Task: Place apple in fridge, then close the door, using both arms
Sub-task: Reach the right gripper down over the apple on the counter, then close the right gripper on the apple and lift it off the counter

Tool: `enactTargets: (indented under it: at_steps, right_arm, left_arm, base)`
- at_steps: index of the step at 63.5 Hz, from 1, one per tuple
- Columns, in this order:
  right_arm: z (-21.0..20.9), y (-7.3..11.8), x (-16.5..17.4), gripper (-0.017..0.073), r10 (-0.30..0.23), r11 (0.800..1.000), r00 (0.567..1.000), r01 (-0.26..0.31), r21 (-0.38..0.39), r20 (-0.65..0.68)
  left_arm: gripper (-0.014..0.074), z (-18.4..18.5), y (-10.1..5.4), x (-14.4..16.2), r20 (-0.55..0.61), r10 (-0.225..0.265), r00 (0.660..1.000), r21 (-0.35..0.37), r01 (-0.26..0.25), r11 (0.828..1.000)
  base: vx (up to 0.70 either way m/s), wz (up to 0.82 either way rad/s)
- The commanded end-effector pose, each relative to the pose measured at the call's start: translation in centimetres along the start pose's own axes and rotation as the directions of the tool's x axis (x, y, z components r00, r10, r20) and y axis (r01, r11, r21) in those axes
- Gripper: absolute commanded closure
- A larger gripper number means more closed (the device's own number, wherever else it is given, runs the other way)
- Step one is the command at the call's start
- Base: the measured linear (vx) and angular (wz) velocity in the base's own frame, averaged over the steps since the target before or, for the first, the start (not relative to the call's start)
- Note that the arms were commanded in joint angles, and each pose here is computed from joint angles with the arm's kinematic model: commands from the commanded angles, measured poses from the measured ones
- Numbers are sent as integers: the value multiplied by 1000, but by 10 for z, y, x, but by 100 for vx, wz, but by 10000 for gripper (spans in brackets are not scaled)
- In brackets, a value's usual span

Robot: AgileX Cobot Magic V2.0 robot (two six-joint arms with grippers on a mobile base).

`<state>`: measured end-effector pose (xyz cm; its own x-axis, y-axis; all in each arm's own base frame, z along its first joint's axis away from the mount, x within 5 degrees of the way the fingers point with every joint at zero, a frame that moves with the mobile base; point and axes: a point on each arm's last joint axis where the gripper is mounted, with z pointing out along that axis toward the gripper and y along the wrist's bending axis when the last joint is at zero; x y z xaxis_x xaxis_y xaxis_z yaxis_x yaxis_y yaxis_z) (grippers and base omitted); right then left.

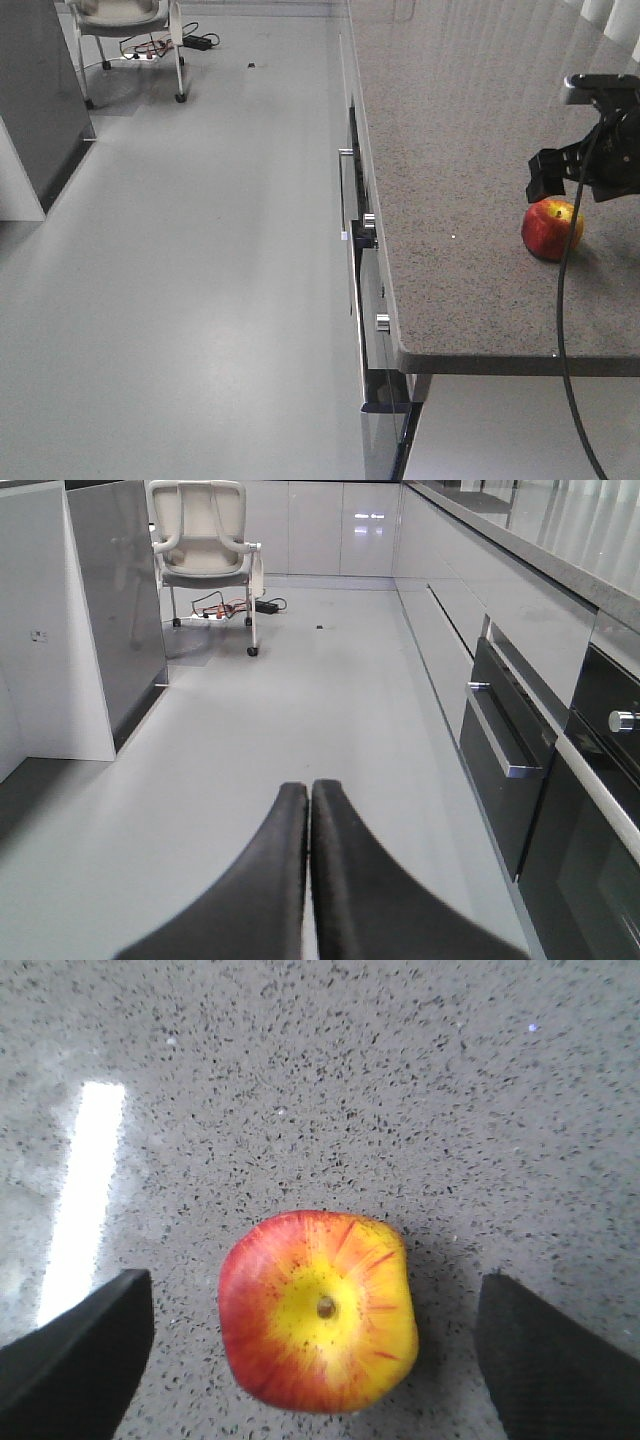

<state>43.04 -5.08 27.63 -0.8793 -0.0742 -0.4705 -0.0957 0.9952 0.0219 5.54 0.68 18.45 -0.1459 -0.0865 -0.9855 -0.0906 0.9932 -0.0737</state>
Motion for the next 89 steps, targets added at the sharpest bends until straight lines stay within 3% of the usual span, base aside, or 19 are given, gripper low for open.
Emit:
enactTargets:
  at_steps: [1,33,42,50,56,61,69,79,89]
  right_arm:
    - [-20,-1,-13,-56,-13,1000,995,11,21,104]
    - [28,-6,-5,-9,2,1000,1000,-2,0,5]
    - [24,-5,-5,99,0,1000,1000,0,-1,3]
    - [12,-4,-6,258,-2,1000,1000,2,-1,19]
    - [-11,1,-12,370,-5,1000,996,6,-17,87]
    - [-45,9,-17,462,-35,998,982,44,-44,183]
    - [-116,29,-20,573,-64,988,927,111,-108,370]
    - [-211,58,0,569,-91,964,828,212,-159,553]
    - [-278,86,35,567,-131,916,759,339,-215,638]
  left_arm:
    - [600,1,-2,1,49,-6,999,28,5,1000]
    - [600,1,-2,1,49,-6,999,28,5,1000]
    - [600,1,-2,1,49,-6,999,28,5,1000]
    - [600,1,-2,1,49,-6,999,28,5,1000]
    - [600,1,-2,1,49,-6,999,28,5,1000]
    - [600,1,-2,1,49,-6,999,28,5,1000]
    - [600,1,-2,1,49,-6,999,28,5,1000]
    - [600,1,-2,1,49,-6,999,28,5,1000]
    - [600,1,-2,1,49,-6,999,28,5,1000]
  base:
    - [0,0]
    - [0,0]
    - [0,0]
    - [0,0]
    - [0,0]
    - [0,0]
    - [0,0]
    - [0,0]
    - [0,0]
